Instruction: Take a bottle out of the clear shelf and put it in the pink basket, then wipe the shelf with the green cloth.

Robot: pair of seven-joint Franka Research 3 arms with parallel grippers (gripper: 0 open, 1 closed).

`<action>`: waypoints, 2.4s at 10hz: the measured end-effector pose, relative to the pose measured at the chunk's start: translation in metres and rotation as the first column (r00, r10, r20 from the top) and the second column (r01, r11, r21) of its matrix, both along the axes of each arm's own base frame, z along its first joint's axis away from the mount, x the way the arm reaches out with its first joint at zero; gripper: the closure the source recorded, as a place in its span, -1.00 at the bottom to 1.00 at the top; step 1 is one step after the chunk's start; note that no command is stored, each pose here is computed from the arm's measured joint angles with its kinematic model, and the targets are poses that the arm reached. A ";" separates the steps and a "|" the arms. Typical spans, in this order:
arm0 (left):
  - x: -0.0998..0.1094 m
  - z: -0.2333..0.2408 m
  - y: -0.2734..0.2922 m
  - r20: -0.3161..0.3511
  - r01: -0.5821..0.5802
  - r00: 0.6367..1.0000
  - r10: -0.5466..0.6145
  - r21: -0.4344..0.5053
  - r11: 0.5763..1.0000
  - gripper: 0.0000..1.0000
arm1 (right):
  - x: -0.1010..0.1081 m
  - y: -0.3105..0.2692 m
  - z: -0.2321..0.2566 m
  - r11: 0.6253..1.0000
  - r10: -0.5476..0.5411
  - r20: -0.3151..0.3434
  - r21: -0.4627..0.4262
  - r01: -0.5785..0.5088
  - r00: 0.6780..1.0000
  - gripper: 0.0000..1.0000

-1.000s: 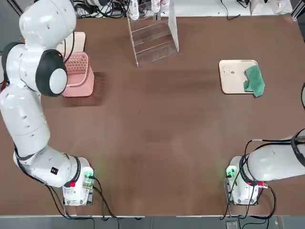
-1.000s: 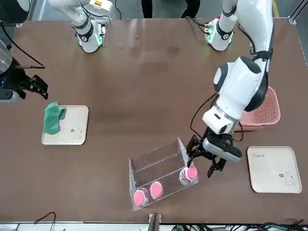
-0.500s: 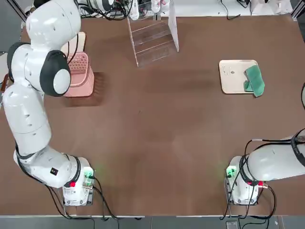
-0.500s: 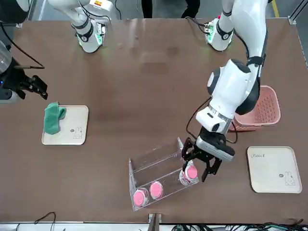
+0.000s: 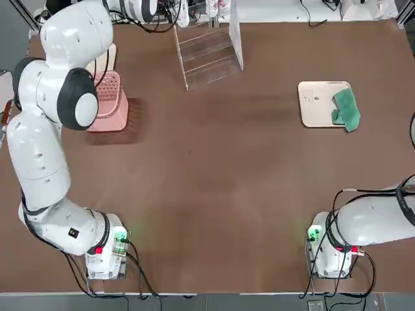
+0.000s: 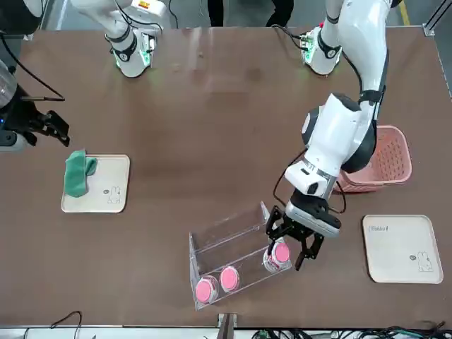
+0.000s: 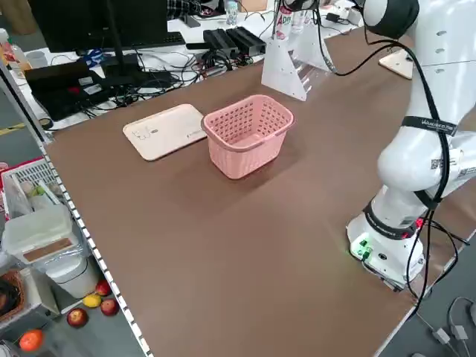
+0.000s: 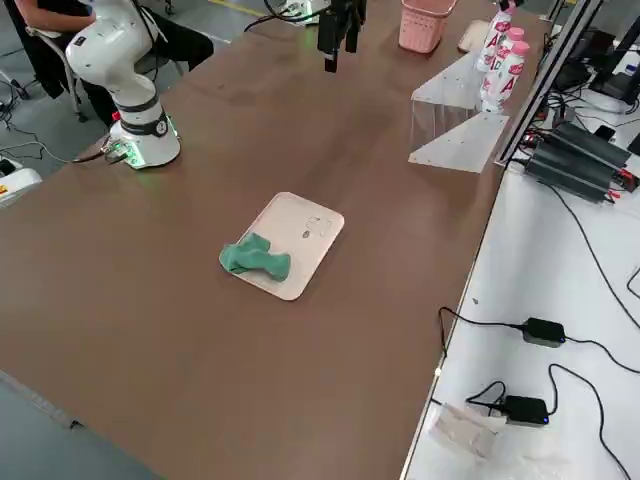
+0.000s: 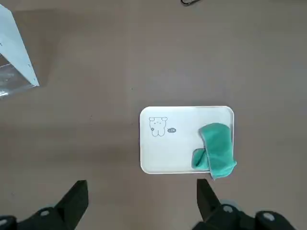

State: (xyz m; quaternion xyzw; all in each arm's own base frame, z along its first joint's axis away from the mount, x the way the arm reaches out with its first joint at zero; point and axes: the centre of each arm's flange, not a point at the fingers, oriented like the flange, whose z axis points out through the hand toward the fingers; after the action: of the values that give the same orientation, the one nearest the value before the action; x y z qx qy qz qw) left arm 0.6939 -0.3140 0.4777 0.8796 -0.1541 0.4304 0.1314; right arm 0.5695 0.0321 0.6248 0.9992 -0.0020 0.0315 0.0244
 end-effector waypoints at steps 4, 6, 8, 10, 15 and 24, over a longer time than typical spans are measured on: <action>-0.002 -0.007 0.000 0.007 0.011 1.000 -0.011 0.029 1.000 -0.68 | 0.000 0.000 0.000 1.000 0.000 0.000 0.000 0.000 1.000 -1.00; -0.002 -0.008 -0.001 0.007 0.014 1.000 -0.014 0.034 0.999 -0.61 | 0.000 0.000 0.000 1.000 0.000 0.001 0.000 0.000 1.000 -1.00; -0.003 -0.006 -0.001 0.011 0.014 1.000 -0.014 0.033 0.999 -0.47 | 0.000 0.000 0.000 1.000 0.001 0.001 0.000 -0.001 1.000 -1.00; -0.003 -0.004 0.000 0.014 0.012 1.000 -0.013 0.032 0.999 -0.22 | 0.000 0.000 0.000 1.000 0.001 0.001 0.000 -0.001 1.000 -1.00; -0.003 -0.007 0.000 0.008 0.013 1.000 -0.014 0.034 0.999 -0.10 | 0.000 0.000 0.000 1.000 0.001 0.001 0.000 -0.001 1.000 -1.00; -0.002 -0.001 0.008 -0.006 -0.004 1.000 0.005 0.032 0.999 0.11 | 0.001 -0.001 -0.001 1.000 -0.001 0.001 0.000 0.001 1.000 -1.00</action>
State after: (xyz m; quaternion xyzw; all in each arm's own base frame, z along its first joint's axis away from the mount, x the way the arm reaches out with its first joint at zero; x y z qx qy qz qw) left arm 0.6922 -0.3060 0.4765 0.8833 -0.1586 0.4254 0.1169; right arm 0.5702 0.0311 0.6242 0.9992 -0.0025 0.0319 0.0244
